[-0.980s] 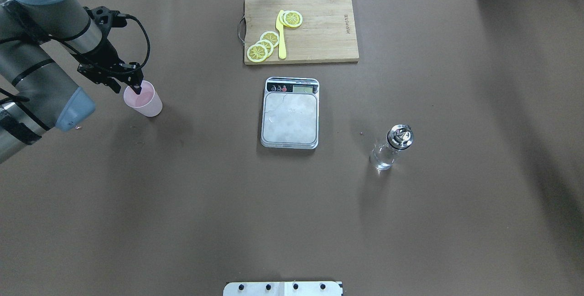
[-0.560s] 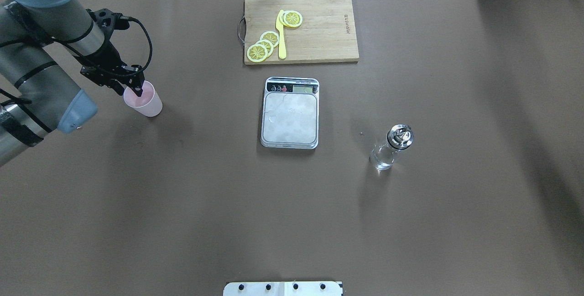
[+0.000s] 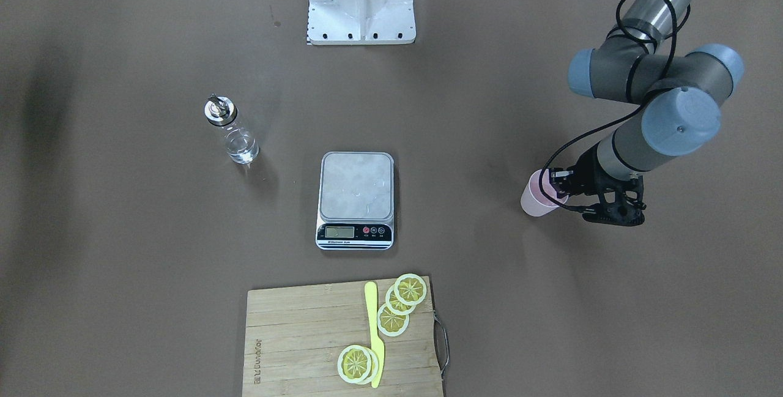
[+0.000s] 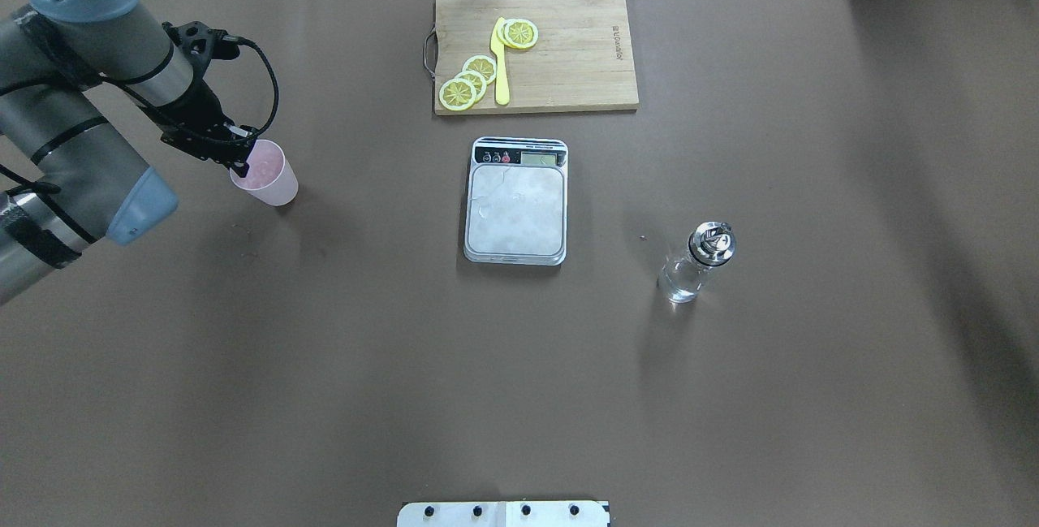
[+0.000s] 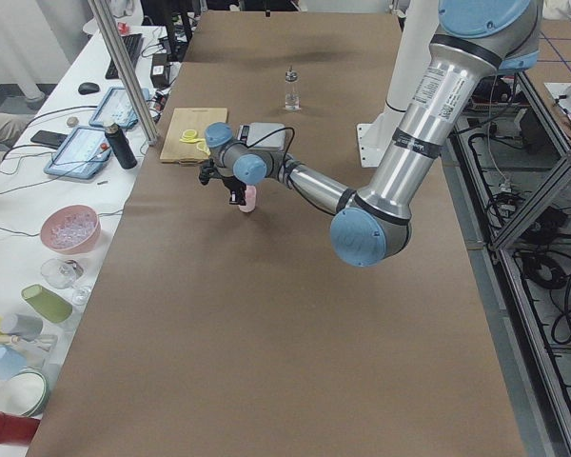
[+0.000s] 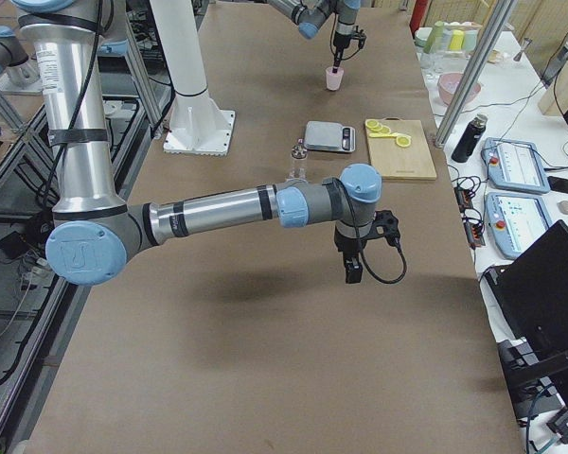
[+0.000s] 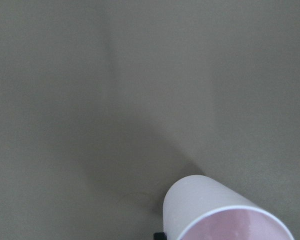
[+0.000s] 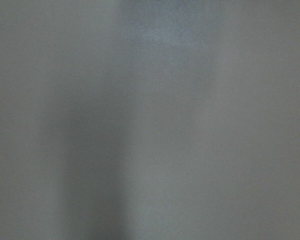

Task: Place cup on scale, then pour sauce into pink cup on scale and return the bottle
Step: 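Carry the pink cup with the left gripper over the scale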

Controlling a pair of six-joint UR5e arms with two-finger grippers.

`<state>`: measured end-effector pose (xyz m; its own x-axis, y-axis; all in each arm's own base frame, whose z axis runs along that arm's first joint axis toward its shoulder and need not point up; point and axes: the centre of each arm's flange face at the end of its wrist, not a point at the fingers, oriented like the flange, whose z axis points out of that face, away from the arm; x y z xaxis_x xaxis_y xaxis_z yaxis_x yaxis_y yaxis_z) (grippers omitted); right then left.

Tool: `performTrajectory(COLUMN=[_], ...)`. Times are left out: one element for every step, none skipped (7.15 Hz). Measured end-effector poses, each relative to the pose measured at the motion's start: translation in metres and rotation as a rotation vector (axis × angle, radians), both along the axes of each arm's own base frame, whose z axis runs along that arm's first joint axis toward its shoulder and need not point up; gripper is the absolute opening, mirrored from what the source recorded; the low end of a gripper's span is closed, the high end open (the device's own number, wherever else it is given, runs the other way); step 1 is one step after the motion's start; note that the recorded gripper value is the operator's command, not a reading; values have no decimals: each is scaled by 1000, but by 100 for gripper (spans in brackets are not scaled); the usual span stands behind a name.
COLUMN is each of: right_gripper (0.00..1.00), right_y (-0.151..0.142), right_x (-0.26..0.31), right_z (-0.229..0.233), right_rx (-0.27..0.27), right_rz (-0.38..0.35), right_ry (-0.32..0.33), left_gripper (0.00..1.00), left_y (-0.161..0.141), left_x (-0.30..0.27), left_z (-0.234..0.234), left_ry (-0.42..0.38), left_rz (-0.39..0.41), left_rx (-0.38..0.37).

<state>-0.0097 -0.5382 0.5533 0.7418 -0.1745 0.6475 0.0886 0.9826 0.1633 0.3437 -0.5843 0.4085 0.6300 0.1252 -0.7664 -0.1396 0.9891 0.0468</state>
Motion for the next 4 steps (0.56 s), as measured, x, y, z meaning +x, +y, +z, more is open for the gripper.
performTrajectory(right_gripper=[100, 100, 100, 100], right_y=[0, 0, 0, 0], right_x=[0, 0, 0, 0], right_z=[0, 0, 0, 1], right_rx=[0, 1, 1, -1], right_rz=[0, 0, -1, -2], right_ry=[0, 0, 0, 0], left_gripper=[0, 0, 0, 0], left_y=[-3, -7, -11, -15], left_x=[1, 3, 6, 11], left_z=[-13, -34, -61, -95], left_ry=[8, 21, 34, 37], left_rz=[-13, -53, -107, -149], left_rx=[-1, -24, -67, -114])
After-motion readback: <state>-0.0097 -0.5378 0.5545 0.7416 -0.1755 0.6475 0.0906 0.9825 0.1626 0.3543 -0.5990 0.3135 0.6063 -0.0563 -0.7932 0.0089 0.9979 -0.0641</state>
